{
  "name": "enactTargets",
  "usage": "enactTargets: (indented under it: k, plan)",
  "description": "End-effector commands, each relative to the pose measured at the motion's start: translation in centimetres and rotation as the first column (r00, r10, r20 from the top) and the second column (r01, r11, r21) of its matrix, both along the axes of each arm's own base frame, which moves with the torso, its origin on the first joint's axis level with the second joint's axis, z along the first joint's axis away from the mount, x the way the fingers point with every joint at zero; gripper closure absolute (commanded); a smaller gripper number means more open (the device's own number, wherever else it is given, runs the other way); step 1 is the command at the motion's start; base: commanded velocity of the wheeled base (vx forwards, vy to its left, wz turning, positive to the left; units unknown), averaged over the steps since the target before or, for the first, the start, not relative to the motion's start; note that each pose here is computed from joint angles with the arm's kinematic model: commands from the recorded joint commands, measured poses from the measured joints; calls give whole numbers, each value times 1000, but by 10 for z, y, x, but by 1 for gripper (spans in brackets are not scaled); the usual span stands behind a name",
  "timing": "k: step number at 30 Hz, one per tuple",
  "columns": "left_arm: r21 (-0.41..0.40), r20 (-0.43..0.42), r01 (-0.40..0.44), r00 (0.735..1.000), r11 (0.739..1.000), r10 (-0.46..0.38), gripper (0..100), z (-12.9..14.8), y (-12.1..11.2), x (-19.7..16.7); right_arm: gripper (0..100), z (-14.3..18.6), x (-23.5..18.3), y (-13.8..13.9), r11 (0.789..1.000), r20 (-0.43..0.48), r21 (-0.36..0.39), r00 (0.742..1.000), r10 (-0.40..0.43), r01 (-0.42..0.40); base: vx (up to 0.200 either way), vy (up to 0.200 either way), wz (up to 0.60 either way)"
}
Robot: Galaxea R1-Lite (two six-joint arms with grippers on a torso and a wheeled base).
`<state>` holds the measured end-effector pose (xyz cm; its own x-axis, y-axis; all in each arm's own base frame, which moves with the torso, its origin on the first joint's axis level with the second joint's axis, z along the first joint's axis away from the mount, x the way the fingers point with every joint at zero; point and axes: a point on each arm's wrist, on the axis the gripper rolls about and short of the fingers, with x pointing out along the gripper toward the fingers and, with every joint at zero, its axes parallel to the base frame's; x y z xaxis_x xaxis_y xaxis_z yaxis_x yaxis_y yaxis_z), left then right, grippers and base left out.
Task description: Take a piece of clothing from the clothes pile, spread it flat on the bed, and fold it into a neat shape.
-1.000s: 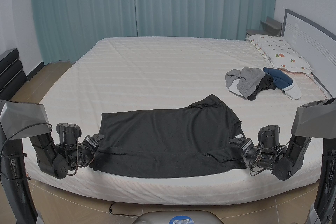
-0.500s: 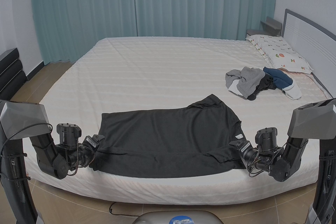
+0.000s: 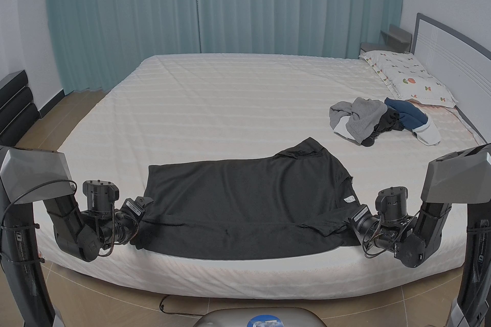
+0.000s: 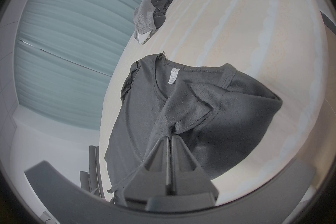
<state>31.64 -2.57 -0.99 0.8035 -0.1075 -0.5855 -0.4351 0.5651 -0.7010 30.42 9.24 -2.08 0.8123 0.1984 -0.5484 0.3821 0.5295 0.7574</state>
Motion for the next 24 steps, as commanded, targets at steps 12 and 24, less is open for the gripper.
enactTargets:
  k: [12,24]
  plan:
    - [0,-3,2,1000,1000,-2,0,-1,-1,0,100,17,-25,5,999,-4,-3,999,40,-40,0,0,0]
    - [3,-4,3,1000,1000,-3,0,-1,-1,0,0,13,-46,0,996,-65,-41,995,73,-76,0,0,0]
